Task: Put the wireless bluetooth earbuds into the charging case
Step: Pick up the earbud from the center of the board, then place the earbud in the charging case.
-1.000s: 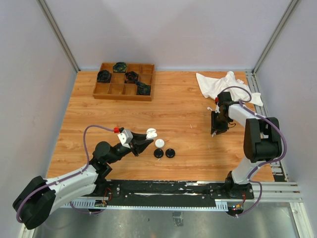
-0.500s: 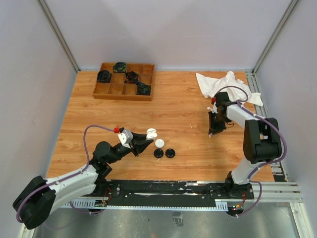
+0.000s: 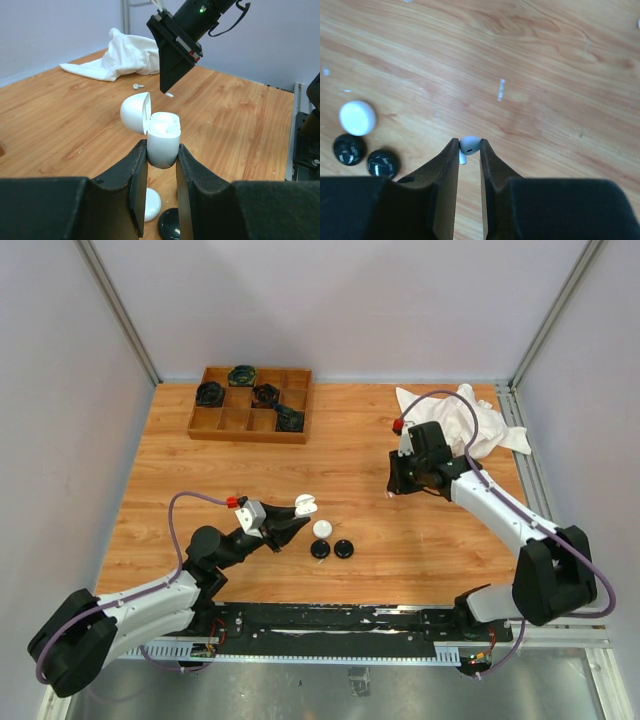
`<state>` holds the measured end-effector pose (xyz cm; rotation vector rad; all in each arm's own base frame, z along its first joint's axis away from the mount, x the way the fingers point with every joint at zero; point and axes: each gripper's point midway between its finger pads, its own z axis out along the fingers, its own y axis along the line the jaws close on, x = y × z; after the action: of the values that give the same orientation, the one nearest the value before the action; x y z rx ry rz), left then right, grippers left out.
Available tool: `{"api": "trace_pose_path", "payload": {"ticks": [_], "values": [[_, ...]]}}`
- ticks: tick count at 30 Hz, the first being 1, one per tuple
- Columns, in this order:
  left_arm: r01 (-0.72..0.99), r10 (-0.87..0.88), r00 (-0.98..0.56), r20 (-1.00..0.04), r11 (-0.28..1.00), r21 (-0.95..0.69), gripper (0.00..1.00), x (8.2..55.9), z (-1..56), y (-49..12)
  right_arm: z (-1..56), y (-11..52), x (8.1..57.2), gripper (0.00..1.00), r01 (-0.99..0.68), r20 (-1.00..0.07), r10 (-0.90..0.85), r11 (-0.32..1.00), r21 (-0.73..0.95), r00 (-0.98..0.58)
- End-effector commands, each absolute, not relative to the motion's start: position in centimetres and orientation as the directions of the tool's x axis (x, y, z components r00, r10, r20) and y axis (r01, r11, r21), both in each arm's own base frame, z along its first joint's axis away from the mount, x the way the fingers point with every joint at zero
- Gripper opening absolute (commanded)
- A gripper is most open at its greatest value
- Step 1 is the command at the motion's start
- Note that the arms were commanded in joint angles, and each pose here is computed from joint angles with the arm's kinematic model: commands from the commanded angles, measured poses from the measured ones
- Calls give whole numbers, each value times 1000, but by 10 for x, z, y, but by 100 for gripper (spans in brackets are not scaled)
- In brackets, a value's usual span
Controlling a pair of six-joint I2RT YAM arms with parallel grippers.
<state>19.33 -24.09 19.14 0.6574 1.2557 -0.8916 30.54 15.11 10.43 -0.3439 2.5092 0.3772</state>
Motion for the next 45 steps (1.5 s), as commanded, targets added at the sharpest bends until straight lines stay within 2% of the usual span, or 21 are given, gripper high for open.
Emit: {"api": "trace_pose_path", "payload": {"ticks": [1, 9, 18, 29, 37, 45], "values": [[860, -250, 142, -958, 510, -5, 0, 192, 213, -242, 142, 186, 301, 17, -438, -692, -189, 876, 202, -697], [844, -268, 229, -936, 534, 54, 0, 195, 230, -238, 214, 233, 278, 17, -609, -859, -172, 770, 188, -482], [855, -311, 269, -911, 512, 78, 0, 190, 244, -241, 278, 278, 238, 18, -799, -968, -85, 584, 144, -236], [896, -393, 288, -873, 433, 101, 0, 176, 262, -249, 316, 314, 182, 18, -944, -999, 40, 327, 36, -25], [915, -425, 274, -863, 390, 98, 0, 170, 269, -253, 327, 329, 162, 20, -966, -994, 91, 256, -32, 57], [924, -438, 259, -861, 373, 88, 0, 167, 271, -254, 322, 342, 156, 20, -974, -993, 89, 220, -52, 73]]}}
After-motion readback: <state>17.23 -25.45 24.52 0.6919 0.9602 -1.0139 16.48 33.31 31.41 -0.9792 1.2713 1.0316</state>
